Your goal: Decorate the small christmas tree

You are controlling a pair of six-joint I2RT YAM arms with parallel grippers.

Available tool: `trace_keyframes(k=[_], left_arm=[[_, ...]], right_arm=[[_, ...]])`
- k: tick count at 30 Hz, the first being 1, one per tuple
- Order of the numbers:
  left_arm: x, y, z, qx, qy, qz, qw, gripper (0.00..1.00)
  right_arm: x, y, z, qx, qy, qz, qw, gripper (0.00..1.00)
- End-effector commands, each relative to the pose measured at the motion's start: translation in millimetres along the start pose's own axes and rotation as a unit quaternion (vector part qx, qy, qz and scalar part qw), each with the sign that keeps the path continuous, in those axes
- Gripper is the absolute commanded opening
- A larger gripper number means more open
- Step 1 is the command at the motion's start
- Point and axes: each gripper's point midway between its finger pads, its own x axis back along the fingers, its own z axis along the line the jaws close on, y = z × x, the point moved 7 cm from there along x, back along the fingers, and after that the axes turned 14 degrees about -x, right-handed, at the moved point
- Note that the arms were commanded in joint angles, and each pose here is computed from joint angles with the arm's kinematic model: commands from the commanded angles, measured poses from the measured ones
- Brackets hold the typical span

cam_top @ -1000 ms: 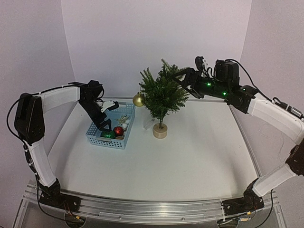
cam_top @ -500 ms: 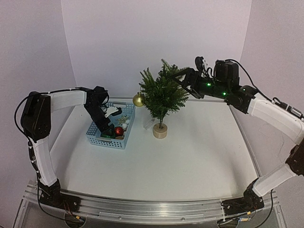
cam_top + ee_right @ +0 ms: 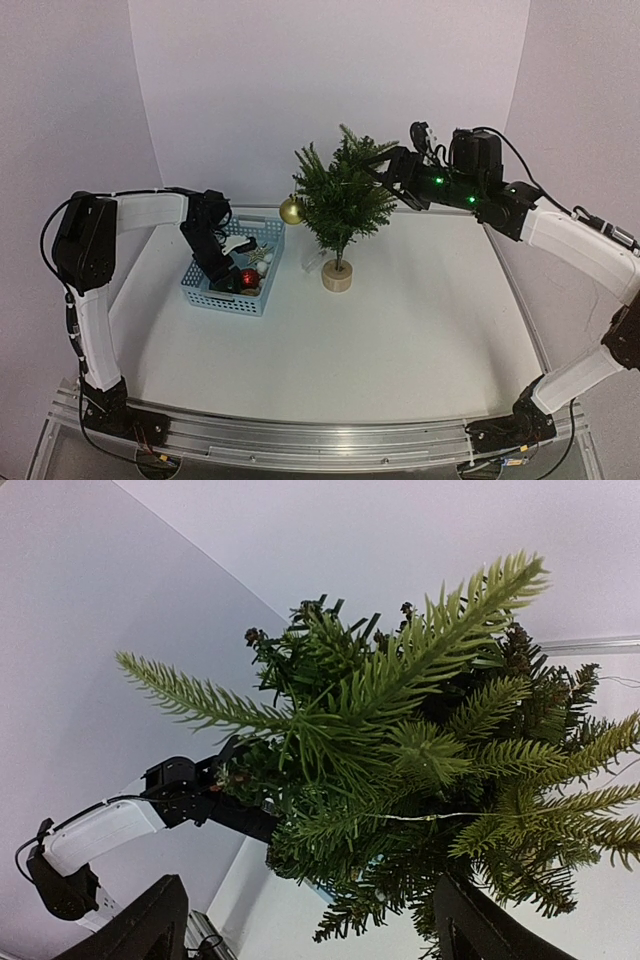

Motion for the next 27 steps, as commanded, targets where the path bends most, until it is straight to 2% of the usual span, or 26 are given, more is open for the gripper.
trace_keyframes(k=[1, 6, 12, 19, 27], left_arm=[[15.6, 13.7, 4.7, 0.002, 0.004, -0.019, 1.0, 0.69], [25.4, 16.9, 6.3, 0.001, 0.002, -0.024, 1.0, 0.59], [56.3, 24.1, 19.7, 0.001, 0.034, -0.047, 0.998, 0.59], [140.6, 53.1, 30.6, -0.017, 0.11, -0.133, 0.985, 0.6], [238.4, 79.9, 15.8, -0.082, 0.185, -0.254, 0.946, 0.61]], right_arm=[[12.0, 9.6, 14.8, 0.007, 0.024, -0.024, 0.999, 0.85], [13.0, 9.7, 15.1, 0.008, 0.024, -0.026, 0.999, 0.85], [15.1, 11.1, 17.5, 0.01, 0.026, -0.029, 0.999, 0.85], [18.1, 13.8, 23.4, 0.015, 0.034, -0.032, 0.999, 0.85], [18.3, 14.1, 26.1, 0.019, 0.039, -0.031, 0.999, 0.85]])
